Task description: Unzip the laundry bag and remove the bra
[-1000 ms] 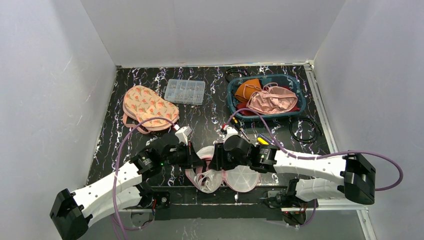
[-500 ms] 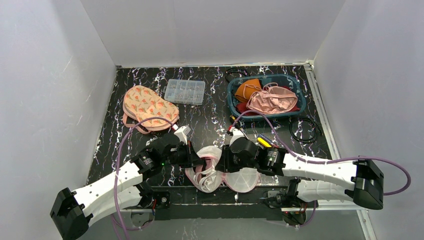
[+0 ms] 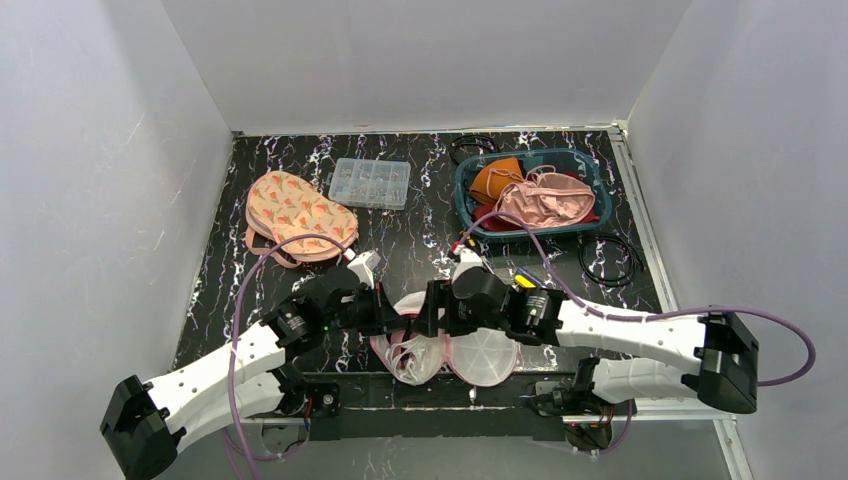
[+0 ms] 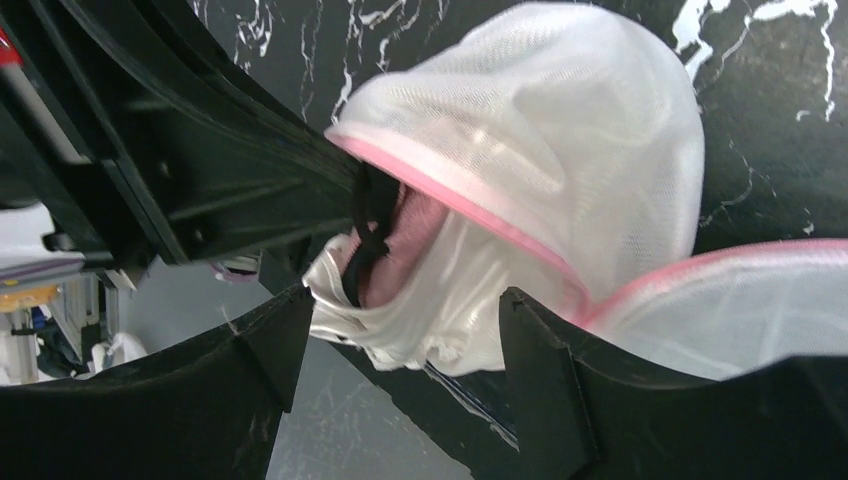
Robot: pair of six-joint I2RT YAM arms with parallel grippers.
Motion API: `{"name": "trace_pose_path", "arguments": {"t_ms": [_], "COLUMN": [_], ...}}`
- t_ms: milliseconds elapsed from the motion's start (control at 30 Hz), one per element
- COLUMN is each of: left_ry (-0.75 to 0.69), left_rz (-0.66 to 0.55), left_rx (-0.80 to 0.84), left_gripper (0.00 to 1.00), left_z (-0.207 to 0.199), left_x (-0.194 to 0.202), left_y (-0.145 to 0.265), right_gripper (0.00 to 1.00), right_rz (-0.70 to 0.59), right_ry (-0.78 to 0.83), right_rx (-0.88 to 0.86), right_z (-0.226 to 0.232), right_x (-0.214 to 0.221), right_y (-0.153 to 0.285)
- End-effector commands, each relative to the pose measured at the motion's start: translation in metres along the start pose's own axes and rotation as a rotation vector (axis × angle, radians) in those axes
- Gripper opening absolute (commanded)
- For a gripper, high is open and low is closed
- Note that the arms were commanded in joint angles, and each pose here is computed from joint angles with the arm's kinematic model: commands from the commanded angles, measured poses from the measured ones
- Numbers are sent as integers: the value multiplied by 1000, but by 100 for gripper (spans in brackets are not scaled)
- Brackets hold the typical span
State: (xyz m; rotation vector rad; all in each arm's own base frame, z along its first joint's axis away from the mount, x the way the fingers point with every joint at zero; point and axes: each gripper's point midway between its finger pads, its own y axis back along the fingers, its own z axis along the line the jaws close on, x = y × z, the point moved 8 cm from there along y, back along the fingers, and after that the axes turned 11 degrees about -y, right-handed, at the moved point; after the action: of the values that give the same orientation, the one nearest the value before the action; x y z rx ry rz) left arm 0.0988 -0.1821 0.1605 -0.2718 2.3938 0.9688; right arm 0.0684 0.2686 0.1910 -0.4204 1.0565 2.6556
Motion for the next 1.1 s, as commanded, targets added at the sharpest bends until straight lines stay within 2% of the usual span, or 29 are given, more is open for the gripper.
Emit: {"name": "trace_pose_path", "arguments": {"t_ms": [0, 200, 300, 467, 900, 1067], "left_ry": [0, 2, 14, 45, 64, 70], "left_rz": [15, 6, 0, -21, -57, -55], "left_rx": [-30, -51, -68, -108, -149, -158], "left_gripper": [0, 0, 0, 0, 0, 0], "left_z": [5, 7, 8, 11, 13, 15], "left_x": [5, 4, 4, 2, 0, 1], "left_y": [0, 0, 0, 1, 6, 5], "right_gripper": [77, 72, 65, 60, 39, 38], "right_rz": [-61, -39, 1, 59, 84, 81], "right_ry": [-31, -46, -54, -72, -77, -81], "right_rx": [-13, 10, 12, 17, 49, 40], "right_z": [22, 22, 21, 15, -8, -10], "right_x": [-15, -12, -8, 2, 13, 14], "right_y": [-7, -17, -20, -21, -9, -6]}}
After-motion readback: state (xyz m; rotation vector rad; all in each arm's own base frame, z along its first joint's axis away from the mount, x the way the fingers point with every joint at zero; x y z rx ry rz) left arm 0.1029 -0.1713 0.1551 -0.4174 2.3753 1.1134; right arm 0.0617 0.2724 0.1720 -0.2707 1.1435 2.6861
